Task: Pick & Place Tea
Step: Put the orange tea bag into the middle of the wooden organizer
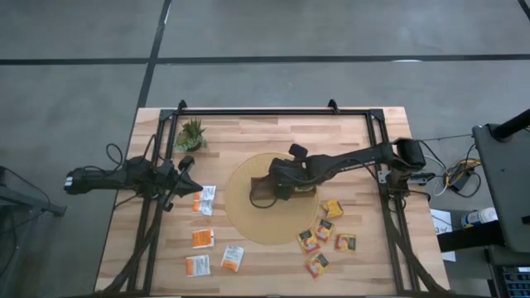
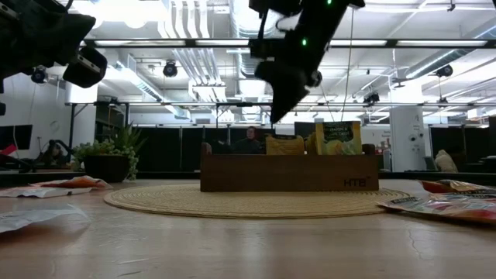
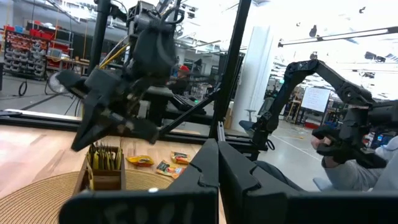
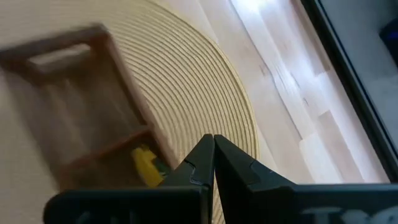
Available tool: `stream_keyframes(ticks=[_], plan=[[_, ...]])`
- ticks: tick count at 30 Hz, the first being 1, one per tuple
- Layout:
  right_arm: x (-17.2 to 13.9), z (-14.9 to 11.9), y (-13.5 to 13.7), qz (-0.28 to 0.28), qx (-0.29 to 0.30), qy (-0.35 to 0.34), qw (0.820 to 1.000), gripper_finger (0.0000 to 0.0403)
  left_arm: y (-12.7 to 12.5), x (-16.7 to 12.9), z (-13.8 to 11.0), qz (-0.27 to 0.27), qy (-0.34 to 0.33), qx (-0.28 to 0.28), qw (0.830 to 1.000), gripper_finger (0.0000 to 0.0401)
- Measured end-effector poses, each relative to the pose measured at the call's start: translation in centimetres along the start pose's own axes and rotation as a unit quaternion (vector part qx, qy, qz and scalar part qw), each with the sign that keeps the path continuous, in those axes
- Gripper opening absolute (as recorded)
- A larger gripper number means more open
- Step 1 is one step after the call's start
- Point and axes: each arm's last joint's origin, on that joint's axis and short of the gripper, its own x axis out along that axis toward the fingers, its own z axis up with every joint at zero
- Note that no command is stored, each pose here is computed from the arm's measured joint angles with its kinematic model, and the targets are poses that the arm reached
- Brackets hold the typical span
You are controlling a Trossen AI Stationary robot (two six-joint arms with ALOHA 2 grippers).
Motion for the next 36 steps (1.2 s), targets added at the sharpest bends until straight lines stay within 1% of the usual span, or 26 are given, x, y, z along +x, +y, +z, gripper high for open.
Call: stream_keyframes(ticks=[4, 7, 12, 19, 21, 26, 32, 36], plan=[[-2.5, 0.5, 0.6, 0.025, -0.002, -0.027, 0.999, 0.0008, 0.0, 0.0, 0.0, 0.000, 0.000, 0.000, 1.000, 0.0000], [-4.3, 0.3, 1.3, 0.071, -0.011, -0.034, 0.997, 0.0008, 0.0, 0.0, 0.0, 0.000, 0.000, 0.000, 1.000, 0.0000], [-6.4, -0.6, 2.6, 0.166, -0.029, -0.019, 0.985, 0.0008, 0.0, 0.0, 0.0, 0.000, 0.000, 0.000, 1.000, 0.0000], [-7.9, -2.3, 4.9, 0.261, -0.065, 0.022, 0.963, 0.0009, 0.0, 0.0, 0.0, 0.000, 0.000, 0.000, 1.000, 0.0000], [-8.3, -2.6, 5.5, 0.272, -0.074, 0.024, 0.959, 0.0009, 0.0, 0.0, 0.0, 0.000, 0.000, 0.000, 1.000, 0.0000], [-9.0, -3.3, 6.3, 0.280, -0.087, 0.024, 0.956, 0.0009, 0.0, 0.0, 0.0, 0.000, -0.001, 0.000, 1.000, 0.0000], [-9.6, -3.8, 7.1, 0.290, -0.074, 0.032, 0.954, 0.0009, 0.0, 0.0, 0.0, 0.000, -0.001, 0.000, 1.000, 0.0000], [-9.9, -4.1, 7.4, 0.306, -0.051, 0.050, 0.949, 0.0009, 0.0, 0.0, 0.0, 0.000, 0.000, 0.000, 1.000, 0.0000]])
